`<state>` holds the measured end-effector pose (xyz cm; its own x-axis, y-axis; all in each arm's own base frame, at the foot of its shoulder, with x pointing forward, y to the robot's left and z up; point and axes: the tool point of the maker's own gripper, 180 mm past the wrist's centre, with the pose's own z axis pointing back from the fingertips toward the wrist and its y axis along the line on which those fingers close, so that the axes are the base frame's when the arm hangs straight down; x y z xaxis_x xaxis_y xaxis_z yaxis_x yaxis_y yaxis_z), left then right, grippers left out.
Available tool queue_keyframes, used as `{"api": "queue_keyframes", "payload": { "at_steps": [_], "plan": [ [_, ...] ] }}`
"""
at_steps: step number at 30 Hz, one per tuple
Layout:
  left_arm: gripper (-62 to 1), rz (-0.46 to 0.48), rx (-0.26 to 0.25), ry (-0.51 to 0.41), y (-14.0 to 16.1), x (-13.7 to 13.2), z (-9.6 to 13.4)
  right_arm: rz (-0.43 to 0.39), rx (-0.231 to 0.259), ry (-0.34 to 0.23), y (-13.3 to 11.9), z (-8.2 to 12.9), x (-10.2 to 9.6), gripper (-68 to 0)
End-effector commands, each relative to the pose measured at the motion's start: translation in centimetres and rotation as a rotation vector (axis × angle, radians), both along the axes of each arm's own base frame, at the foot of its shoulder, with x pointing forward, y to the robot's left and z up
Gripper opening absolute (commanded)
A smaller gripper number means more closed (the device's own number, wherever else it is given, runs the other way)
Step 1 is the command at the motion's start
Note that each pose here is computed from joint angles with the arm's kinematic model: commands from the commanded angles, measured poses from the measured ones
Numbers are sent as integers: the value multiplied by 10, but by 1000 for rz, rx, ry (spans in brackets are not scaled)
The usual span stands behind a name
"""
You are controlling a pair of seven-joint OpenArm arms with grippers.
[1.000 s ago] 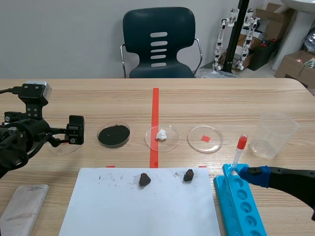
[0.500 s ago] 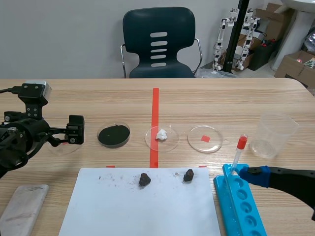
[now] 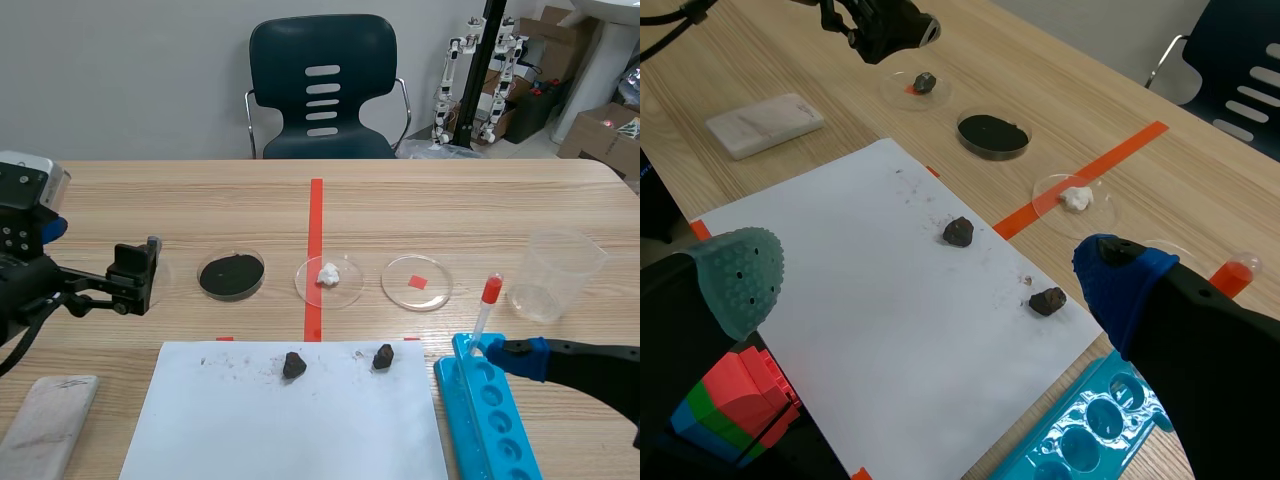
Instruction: Return to the home posture
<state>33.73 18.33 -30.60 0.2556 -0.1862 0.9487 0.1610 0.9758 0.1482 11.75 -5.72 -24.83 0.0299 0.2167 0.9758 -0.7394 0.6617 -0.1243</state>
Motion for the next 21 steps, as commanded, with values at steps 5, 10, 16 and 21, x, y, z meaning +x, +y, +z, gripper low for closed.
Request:
{"api": "queue_keyframes", "payload": {
  "at_steps": [5, 10, 16, 21],
  "plan": [
    [14, -141, -8, -87, -26, -38, 36, -7, 27, -36, 1, 12, 5, -69],
    [14, -241, -64, -107, -54, -82, 54, -7, 27, -35, 1, 12, 5, -69],
    [14, -337, -96, -166, -84, -127, 75, -7, 27, -35, 1, 12, 5, -69],
    [14, -407, -75, -181, -100, -155, 85, -7, 27, -35, 1, 12, 5, -69]
  ]
}}
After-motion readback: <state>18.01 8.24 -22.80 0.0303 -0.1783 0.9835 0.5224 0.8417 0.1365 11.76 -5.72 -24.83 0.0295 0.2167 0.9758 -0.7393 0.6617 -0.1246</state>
